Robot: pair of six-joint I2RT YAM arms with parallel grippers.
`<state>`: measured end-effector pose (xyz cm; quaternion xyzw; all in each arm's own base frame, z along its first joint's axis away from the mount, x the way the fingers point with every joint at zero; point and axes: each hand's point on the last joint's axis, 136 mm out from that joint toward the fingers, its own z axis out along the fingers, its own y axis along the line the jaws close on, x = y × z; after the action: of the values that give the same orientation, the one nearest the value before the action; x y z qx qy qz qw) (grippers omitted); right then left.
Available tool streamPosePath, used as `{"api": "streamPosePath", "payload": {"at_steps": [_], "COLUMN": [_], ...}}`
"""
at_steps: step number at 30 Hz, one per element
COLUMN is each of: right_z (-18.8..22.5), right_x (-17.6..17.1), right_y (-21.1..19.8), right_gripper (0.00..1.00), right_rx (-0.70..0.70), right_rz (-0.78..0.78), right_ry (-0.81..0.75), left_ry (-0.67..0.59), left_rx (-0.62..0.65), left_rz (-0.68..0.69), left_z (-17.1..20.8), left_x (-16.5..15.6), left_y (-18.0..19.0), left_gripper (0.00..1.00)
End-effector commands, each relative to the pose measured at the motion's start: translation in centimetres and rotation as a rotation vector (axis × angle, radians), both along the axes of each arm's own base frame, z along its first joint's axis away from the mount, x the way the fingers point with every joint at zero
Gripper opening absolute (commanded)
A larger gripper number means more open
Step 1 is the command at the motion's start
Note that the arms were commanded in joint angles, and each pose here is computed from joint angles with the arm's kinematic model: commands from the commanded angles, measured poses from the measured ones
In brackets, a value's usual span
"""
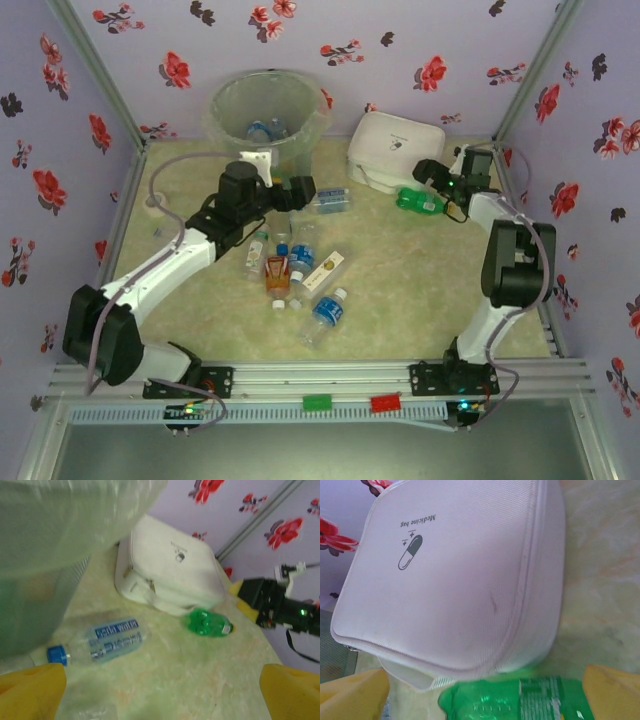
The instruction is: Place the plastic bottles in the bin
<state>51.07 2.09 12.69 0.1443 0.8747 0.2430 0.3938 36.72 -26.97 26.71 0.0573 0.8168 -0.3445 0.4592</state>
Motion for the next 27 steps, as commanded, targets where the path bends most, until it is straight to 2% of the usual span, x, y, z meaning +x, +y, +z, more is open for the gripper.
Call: {"api": "streamPosePath", "payload": {"at_steps": [1, 4, 9, 16, 23, 27], "right_z": [0.2, -1.2, -2.7, -3.1, -4.0, -5.4], "right_x": [1.8, 2.3, 1.6, -1.6, -5.4, -7.2], "right_y": [1.6, 1.9, 1.8, 2.2, 2.7, 3.8], "right_gripper": [1.0, 1.0, 1.0, 1.0, 1.0, 1.0], "right_rx": [0.089, 0.136, 0.14, 0.153, 0.142, 0.038], "right_rz": [0.088, 0.096, 0.077, 0.07, 0.047, 0.072], "right_ry": [-0.024, 0.023, 0.047, 0.064, 0.108, 0.192], "left_ry": [-0.006, 0.04, 0.096, 0.071, 0.071, 0.11], "left_rx": [-0.081, -0.085, -0.086, -0.008, -0.067, -0.086], "left_rz": [-0.06, -0.015, 0.074, 0.06, 0.037, 0.003], "left_z": [0.8, -1.5, -4.7, -4.4, -4.3, -4.8], "left_x": [-1.0, -1.7, -2.1, -1.6, -0.9, -0.8], "left_y": [-2.4, -2.7, -1.7, -1.9, -3.2, -4.3], "left_gripper": [1.0, 1.0, 1.0, 1.0, 1.0, 1.0]}}
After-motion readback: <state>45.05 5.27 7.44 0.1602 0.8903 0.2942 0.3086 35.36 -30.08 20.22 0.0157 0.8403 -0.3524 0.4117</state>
